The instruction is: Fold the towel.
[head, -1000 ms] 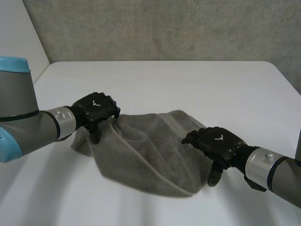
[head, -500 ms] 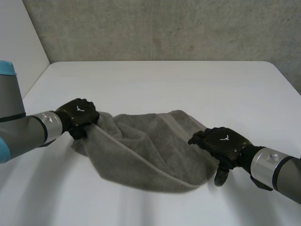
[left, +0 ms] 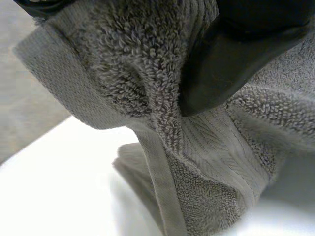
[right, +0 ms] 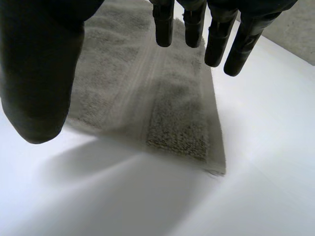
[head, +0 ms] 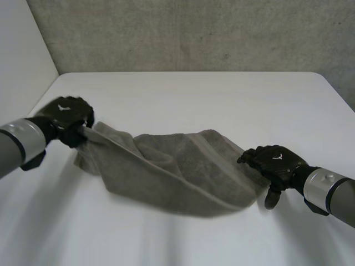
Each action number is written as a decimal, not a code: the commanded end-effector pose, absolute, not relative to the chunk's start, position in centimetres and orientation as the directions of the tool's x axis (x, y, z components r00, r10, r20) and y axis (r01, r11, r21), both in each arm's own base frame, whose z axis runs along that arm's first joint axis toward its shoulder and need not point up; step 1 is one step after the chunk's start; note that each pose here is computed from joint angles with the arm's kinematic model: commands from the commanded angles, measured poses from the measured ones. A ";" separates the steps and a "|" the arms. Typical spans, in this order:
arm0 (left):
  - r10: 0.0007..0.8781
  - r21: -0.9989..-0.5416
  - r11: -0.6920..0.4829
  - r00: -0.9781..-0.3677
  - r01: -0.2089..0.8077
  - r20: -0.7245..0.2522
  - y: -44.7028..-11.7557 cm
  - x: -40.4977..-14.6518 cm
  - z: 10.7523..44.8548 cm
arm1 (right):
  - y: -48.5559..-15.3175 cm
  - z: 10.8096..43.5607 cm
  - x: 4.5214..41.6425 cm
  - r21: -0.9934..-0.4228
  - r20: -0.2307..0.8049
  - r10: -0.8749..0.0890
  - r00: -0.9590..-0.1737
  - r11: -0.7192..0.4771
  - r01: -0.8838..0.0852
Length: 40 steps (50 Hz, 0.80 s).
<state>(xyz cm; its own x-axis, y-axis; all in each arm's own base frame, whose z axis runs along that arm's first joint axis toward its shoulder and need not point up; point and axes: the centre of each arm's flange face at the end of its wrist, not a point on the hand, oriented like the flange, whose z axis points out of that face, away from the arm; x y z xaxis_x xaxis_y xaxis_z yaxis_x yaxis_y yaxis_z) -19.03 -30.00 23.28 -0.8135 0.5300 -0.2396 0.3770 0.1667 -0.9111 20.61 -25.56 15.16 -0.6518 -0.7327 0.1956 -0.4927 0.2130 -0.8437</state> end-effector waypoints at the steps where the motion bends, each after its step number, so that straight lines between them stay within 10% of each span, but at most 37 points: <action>1: 0.439 -0.942 0.197 -0.884 0.270 -0.161 -31.6 -17.0 23.6 | -26.2 14.4 20.7 -0.848 0.215 -0.729 -0.650 0.191 -0.494; 32: 0.385 -0.943 0.252 -0.917 0.216 -0.107 -32.0 -15.3 21.9 | -28.8 11.6 21.5 -0.851 0.173 -0.733 -0.658 0.225 -0.474; 40: 0.392 -0.946 0.242 -0.914 0.215 -0.107 -31.5 -15.4 22.3 | -30.3 15.8 20.3 -0.896 0.134 -0.665 -0.735 0.235 -0.377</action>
